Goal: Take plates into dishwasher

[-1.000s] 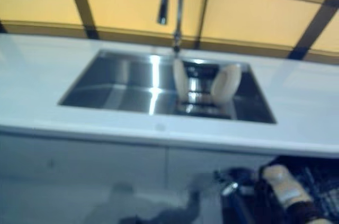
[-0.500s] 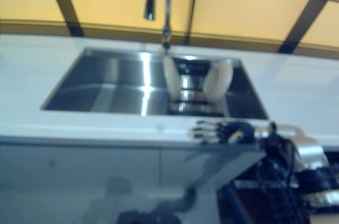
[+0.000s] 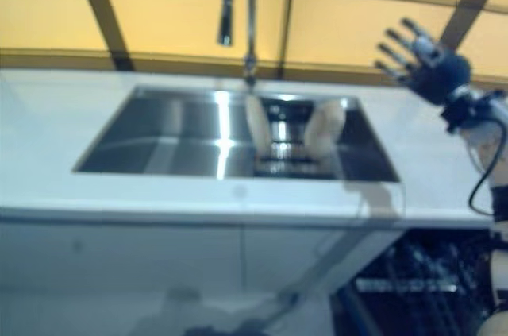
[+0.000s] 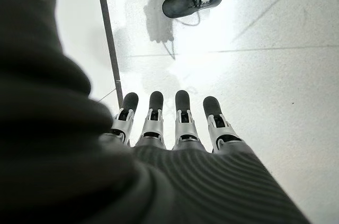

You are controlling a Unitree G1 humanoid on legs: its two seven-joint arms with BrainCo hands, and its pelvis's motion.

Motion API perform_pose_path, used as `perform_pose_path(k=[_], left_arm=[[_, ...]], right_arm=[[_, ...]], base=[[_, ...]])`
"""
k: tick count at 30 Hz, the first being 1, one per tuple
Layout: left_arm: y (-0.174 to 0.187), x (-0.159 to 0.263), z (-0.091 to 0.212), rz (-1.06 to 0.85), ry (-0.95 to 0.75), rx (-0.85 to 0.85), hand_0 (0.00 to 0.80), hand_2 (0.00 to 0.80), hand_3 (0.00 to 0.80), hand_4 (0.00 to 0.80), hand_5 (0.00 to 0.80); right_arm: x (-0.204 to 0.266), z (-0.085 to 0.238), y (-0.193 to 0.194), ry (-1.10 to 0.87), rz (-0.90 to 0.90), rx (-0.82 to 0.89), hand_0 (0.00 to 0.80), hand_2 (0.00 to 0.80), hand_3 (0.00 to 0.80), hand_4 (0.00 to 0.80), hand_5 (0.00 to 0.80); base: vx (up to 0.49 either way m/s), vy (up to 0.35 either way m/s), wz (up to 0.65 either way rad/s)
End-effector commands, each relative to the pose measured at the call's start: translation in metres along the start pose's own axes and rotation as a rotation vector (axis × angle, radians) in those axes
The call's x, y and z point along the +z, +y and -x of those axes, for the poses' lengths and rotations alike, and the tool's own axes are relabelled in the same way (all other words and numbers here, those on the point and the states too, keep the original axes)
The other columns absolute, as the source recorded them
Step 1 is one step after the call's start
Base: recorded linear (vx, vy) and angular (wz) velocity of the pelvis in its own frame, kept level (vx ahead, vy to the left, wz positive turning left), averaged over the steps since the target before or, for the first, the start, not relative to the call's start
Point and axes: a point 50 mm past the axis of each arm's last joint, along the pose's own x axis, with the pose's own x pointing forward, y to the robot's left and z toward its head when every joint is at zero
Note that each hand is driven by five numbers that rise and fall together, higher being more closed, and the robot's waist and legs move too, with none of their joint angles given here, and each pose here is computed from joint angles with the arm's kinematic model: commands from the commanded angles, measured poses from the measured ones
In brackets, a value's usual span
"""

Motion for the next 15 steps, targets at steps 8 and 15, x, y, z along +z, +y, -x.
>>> perform_pose_path(k=[8, 15], left_arm=[[0.005, -0.021, 0.000, -0.013, 0.096, 0.033, 0.000, 0.000, 0.000, 0.000, 0.000], [0.002, -0.031, 0.000, -0.038, 0.100, 0.034, 0.000, 0.000, 0.000, 0.000, 0.000]], right_arm=[[0.069, -0.024, 0.022, -0.151, 0.246, -0.250, 0.000, 0.000, 0.000, 0.000, 0.000], [0.055, -0.034, 0.028, 0.004, 0.346, -0.277, 0.000, 0.000, 0.000, 0.000, 0.000]], base=[[0.100, -0.014, 0.01], [0.049, -0.013, 0.03]])
